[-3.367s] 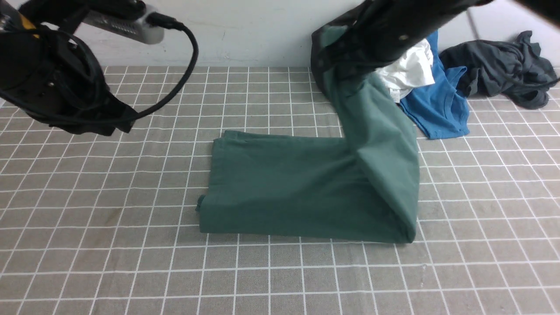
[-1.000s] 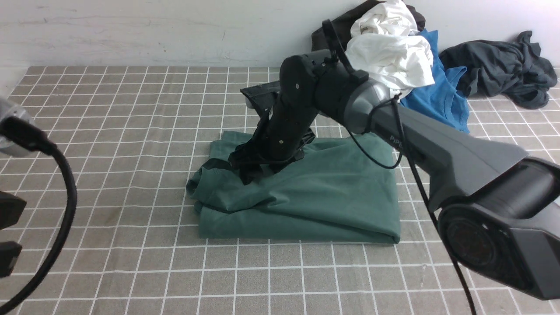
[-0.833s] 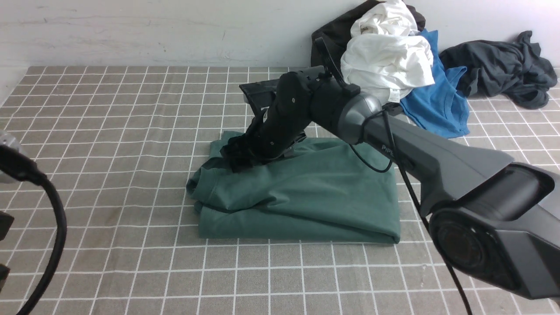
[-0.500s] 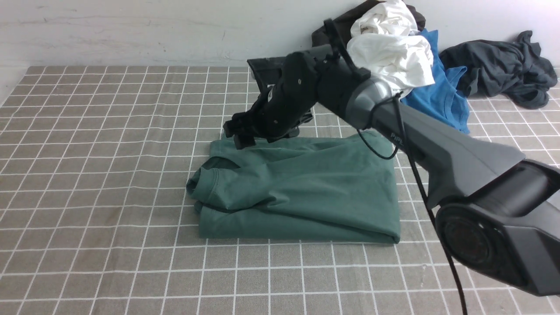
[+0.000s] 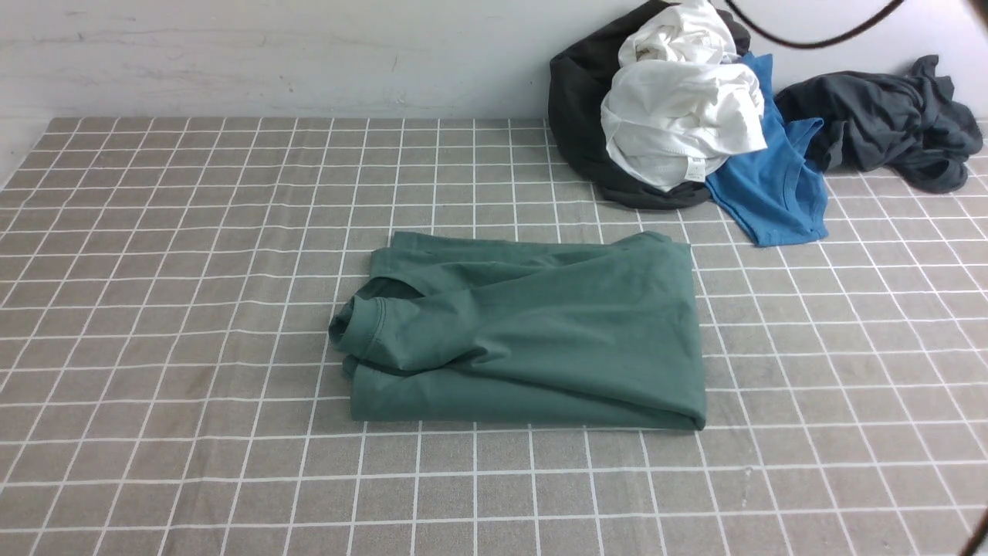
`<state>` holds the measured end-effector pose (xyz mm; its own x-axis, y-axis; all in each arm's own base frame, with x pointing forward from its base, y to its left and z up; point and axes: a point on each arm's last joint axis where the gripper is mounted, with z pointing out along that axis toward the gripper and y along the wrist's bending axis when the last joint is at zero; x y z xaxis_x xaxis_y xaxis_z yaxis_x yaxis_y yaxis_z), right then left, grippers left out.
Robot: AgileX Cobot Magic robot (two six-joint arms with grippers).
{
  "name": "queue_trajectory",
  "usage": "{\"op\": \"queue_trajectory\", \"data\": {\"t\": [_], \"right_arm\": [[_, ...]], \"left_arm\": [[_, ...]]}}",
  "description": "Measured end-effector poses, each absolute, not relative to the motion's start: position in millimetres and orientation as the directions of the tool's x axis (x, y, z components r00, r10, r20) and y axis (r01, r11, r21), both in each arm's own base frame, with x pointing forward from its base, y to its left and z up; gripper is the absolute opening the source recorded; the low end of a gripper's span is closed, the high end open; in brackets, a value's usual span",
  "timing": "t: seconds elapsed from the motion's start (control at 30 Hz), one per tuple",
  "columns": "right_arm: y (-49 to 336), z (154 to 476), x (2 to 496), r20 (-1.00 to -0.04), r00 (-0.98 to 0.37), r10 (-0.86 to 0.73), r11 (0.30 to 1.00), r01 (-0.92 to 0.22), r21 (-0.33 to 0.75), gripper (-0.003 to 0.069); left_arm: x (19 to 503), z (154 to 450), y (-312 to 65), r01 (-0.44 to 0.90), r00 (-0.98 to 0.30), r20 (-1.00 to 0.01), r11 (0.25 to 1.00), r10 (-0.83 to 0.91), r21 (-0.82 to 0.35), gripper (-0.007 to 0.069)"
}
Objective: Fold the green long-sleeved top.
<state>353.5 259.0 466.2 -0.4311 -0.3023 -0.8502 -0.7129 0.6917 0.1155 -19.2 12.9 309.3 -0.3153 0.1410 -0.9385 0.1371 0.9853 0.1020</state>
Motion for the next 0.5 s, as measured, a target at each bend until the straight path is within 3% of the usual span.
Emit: {"op": "queue_trajectory", "data": {"t": [0.1, 0.2, 0.5], "right_arm": [[241, 496, 321, -0.87, -0.383, -0.309, 0.657, -0.748, 0.096, -0.001], [229, 505, 301, -0.869, -0.359, -0.339, 0.643, -0.763, 0.065, -0.0014], [173, 496, 225, -0.806, -0.374, -0.459, 0.638, -0.77, -0.006, -0.0014]], "left_arm": [[-8, 297, 10, 0.141, -0.293, -0.946, 0.985, 0.141, 0.103, -0.0007], [-4, 290, 9, 0.143, -0.308, -0.941, 0.984, 0.142, 0.102, -0.0007], [1, 280, 8, 0.147, -0.336, -0.93, 0.984, 0.149, 0.104, -0.0007]]}}
